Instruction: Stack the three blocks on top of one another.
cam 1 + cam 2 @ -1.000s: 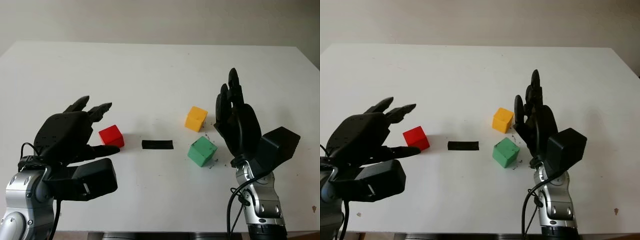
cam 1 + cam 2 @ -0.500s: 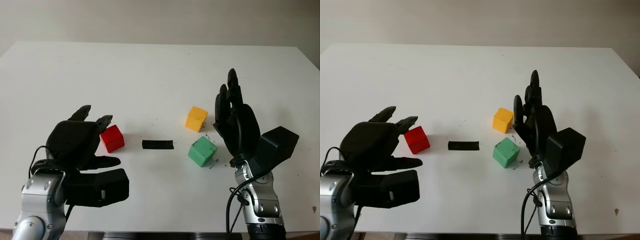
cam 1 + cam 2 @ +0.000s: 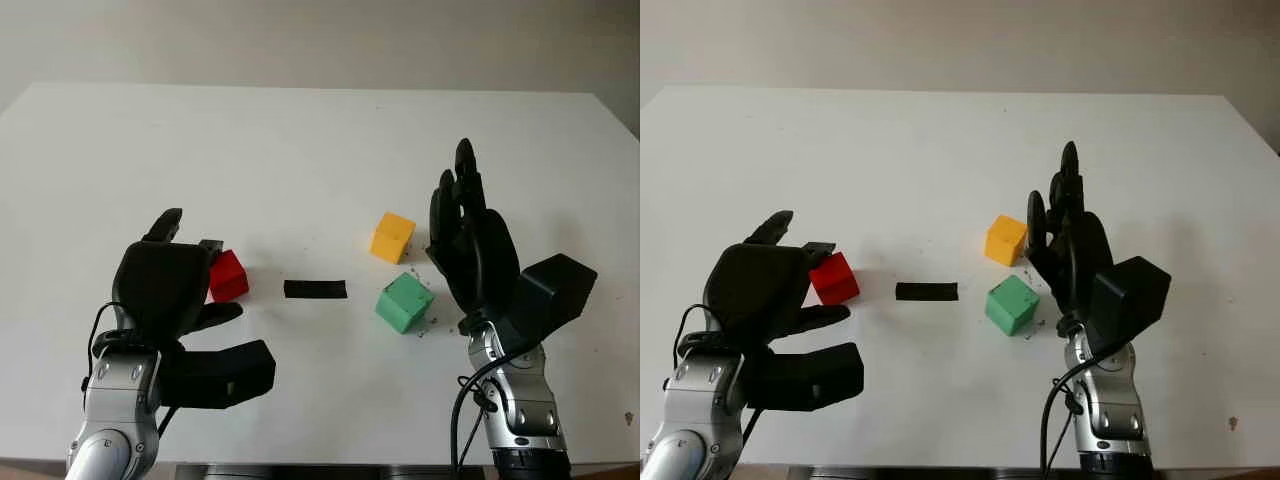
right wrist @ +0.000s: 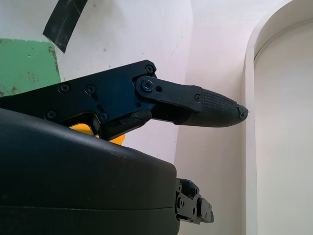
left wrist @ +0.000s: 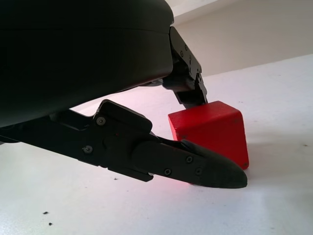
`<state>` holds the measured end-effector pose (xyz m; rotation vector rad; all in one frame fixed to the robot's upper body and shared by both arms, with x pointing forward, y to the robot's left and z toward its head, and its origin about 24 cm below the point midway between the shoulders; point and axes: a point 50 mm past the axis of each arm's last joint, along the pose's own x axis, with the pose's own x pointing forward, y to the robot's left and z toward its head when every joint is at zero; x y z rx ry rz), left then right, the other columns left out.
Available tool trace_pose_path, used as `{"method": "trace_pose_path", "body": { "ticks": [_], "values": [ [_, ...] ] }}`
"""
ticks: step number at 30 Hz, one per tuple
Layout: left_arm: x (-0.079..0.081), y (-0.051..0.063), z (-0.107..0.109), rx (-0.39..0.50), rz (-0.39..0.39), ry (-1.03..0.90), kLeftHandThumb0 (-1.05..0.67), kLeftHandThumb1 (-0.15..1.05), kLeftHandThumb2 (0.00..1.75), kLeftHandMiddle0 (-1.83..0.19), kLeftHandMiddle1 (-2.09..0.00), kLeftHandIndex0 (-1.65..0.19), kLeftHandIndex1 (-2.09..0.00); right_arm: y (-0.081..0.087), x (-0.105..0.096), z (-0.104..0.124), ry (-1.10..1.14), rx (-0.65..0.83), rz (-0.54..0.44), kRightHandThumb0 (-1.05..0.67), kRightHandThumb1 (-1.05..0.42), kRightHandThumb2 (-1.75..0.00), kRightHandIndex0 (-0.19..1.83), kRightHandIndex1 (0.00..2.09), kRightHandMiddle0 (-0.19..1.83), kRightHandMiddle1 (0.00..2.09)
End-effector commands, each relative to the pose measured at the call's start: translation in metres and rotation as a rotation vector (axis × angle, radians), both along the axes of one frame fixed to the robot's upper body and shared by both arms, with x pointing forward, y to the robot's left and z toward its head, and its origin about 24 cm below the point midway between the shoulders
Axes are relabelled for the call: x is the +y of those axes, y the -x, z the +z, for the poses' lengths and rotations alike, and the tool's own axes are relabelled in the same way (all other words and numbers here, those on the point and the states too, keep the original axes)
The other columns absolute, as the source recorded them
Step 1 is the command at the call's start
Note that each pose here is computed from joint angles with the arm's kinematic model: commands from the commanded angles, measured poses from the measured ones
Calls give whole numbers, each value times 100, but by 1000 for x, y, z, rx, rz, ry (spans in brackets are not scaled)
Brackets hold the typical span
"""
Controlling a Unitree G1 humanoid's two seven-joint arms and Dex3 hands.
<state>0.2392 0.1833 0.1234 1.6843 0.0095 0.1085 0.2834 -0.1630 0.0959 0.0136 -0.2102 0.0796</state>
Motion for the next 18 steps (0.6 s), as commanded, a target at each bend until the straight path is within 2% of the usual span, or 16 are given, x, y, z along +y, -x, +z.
{"method": "trace_pose_path", "body": {
  "ticks": [1, 3, 6, 9, 12, 14, 18],
  "values": [
    [0, -1, 2, 1, -11, -5, -73, 105, 19, -26, -6, -15, -130, 1, -1, 4, -8, -25, -2, -72, -105, -60, -19, 0, -19, 0],
    [0, -1, 2, 17, -22, -11, -65, 105, 22, -27, -6, -13, -141, 1, -1, 4, -9, -26, -2, -73, -105, -59, -19, 0, -19, 0],
    [0, -1, 3, 33, -41, -4, -57, 105, 22, -29, -6, -17, -143, 1, -1, 4, -7, -22, 0, -74, -105, -58, -19, 0, -19, 0],
    [1, 0, 3, 19, -67, 26, -48, 105, 18, -33, -6, -23, -135, 1, -1, 4, -8, -22, 1, -74, -105, -58, -19, 0, -19, 0],
    [1, 0, 4, 2, -88, 50, -34, 105, 11, -39, -6, -34, -103, 1, -1, 4, -2, -24, -1, -74, -105, -58, -19, 0, -19, 0],
    [2, 0, 5, -2, -96, 50, -30, 105, 8, -41, -6, -39, -92, 1, -1, 4, -3, -24, 1, -74, -105, -58, -19, 0, -19, 0],
    [2, -1, 9, 6, -117, 45, -31, 105, 9, -42, -6, -41, -86, 2, -1, 4, -9, -24, 5, -73, -105, -59, -19, 0, -19, 0]
  ]
}}
